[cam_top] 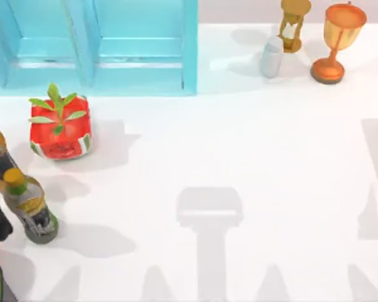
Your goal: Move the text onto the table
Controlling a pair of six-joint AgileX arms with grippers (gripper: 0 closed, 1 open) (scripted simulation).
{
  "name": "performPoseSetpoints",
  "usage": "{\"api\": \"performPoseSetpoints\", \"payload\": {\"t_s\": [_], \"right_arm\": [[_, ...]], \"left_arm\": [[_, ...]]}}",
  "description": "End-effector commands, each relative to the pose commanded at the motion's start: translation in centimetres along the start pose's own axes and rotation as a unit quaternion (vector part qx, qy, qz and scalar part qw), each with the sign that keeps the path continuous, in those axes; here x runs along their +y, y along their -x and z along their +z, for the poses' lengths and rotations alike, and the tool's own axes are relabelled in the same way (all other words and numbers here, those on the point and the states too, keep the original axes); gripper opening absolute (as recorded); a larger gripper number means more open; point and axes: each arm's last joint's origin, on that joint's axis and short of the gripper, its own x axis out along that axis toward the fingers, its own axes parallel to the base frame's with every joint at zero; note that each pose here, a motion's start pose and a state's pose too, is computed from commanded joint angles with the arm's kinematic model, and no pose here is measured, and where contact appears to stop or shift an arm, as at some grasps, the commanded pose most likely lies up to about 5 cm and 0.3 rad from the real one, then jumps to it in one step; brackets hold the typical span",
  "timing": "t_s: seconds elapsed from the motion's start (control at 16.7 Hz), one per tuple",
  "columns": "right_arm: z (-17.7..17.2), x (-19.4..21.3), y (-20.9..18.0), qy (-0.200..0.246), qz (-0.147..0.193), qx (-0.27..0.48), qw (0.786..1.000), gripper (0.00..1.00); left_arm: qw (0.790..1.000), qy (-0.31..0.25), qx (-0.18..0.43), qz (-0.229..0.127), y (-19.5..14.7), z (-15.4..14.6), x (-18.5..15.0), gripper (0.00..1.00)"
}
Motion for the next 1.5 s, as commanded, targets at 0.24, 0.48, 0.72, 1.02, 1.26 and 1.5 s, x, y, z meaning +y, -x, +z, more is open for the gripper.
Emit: {"api": "performPoseSetpoints", "payload": {"t_s": [0.24,0.48,0.72,1.02,1.26,1.5], "right_arm": [[0.0,0.0,0.0,0.000,0.000,0.000,1.000,1.00],[0.0,0.0,0.0,0.000,0.000,0.000,1.000,1.00],[0.0,0.0,0.0,0.000,0.000,0.000,1.000,1.00],[0.0,0.0,0.0,0.000,0.000,0.000,1.000,1.00],[0.0,0.0,0.0,0.000,0.000,0.000,1.000,1.00],[0.0,0.0,0.0,0.000,0.000,0.000,1.000,1.00]], "left_arm": [[1.000,-0.003,0.000,0.002,-0.1,0.6,0.1,1.00],[1.000,-0.020,0.001,0.006,-0.9,4.3,0.7,1.00],[0.999,-0.042,0.017,0.011,-4.8,9.5,2.5,1.00],[0.995,-0.044,0.094,0.009,-15.1,10.6,8.0,1.00],[0.988,-0.030,0.149,-0.001,-22.4,6.3,13.8,1.00],[0.984,-0.019,0.178,-0.015,-26.0,1.6,17.9,1.00]]}}
